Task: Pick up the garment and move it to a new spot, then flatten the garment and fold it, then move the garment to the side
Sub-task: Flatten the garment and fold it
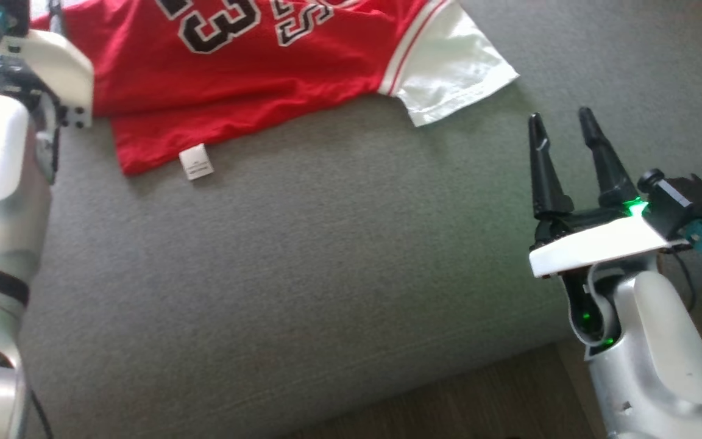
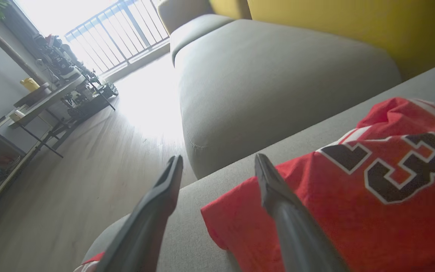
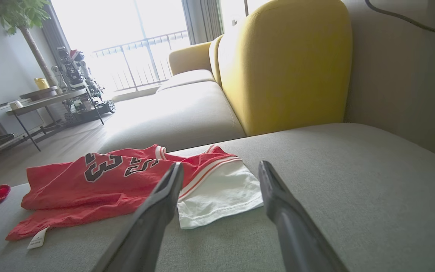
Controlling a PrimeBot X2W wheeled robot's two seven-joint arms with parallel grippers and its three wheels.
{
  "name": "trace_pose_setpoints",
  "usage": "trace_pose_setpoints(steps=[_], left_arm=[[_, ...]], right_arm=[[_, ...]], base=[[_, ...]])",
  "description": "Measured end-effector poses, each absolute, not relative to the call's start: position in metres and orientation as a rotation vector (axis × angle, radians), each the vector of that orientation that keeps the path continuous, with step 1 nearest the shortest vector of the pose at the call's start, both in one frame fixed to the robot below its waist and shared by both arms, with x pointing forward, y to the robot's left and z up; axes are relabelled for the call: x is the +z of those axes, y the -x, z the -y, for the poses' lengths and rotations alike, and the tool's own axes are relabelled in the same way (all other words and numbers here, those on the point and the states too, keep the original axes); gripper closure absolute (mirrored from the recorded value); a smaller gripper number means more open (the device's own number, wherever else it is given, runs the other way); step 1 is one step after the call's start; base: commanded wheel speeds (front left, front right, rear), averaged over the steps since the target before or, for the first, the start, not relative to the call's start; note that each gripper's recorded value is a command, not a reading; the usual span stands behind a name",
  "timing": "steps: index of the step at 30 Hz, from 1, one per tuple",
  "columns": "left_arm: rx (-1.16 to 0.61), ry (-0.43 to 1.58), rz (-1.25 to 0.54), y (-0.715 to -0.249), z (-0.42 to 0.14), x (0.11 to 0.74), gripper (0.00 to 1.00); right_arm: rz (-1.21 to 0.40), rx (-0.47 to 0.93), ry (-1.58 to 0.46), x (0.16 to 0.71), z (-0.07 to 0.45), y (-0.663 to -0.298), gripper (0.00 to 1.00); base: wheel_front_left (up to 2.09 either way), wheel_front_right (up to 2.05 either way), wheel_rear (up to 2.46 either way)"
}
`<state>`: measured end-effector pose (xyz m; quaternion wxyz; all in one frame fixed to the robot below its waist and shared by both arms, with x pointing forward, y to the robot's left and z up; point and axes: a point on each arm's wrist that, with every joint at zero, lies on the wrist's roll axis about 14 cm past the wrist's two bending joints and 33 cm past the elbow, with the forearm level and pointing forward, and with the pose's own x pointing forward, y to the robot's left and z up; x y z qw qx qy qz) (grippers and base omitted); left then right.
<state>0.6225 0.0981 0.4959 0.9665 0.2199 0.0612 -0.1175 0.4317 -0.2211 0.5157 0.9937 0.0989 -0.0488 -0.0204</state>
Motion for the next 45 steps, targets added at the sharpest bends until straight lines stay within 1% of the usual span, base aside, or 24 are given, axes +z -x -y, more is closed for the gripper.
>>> trace_pose_setpoints(steps=[4,8,9,14,18,27,34,44,45], left_arm=[[-0.235,-0.346,-0.026,-0.608,-0.094,0.517,0.0],[-0.208,-0.172,0.0,-0.578,-0.09,0.518,0.0],[-0.197,-0.126,-0.001,-0.555,-0.09,0.51,0.0],[-0.159,-0.031,-0.074,-0.496,-0.095,0.47,0.0],[-0.116,0.004,-0.135,-0.475,-0.104,0.443,0.0],[-0.178,-0.02,-0.231,-0.482,-0.086,0.402,0.0],[-0.159,0.009,-0.291,-0.508,-0.08,0.383,0.0],[-0.166,0.004,-0.35,-0.522,-0.074,0.367,0.0],[-0.165,0.009,-0.355,-0.523,-0.074,0.366,0.38]], right_arm=[[0.115,-0.027,-0.188,0.521,0.216,-0.436,0.0],[0.151,-0.023,-0.186,0.533,0.215,-0.437,0.0],[0.166,-0.009,-0.168,0.54,0.21,-0.434,0.0],[0.185,-0.002,-0.146,0.549,0.208,-0.435,0.0],[0.186,-0.02,-0.141,0.549,0.214,-0.438,0.0],[0.154,-0.059,-0.149,0.534,0.228,-0.44,0.0],[0.123,-0.093,-0.139,0.52,0.24,-0.436,0.0],[0.09,-0.134,-0.145,0.508,0.253,-0.431,0.0],[0.092,-0.136,-0.145,0.508,0.253,-0.432,0.0]], base=[[0.0,0.0,0.0],[0.0,0.0,0.0],[0.0,0.0,0.0],[0.0,0.0,0.0],[0.0,0.0,0.0],[0.0,0.0,0.0],[0.0,0.0,0.0],[0.0,0.0,0.0],[0.0,0.0,0.0]])
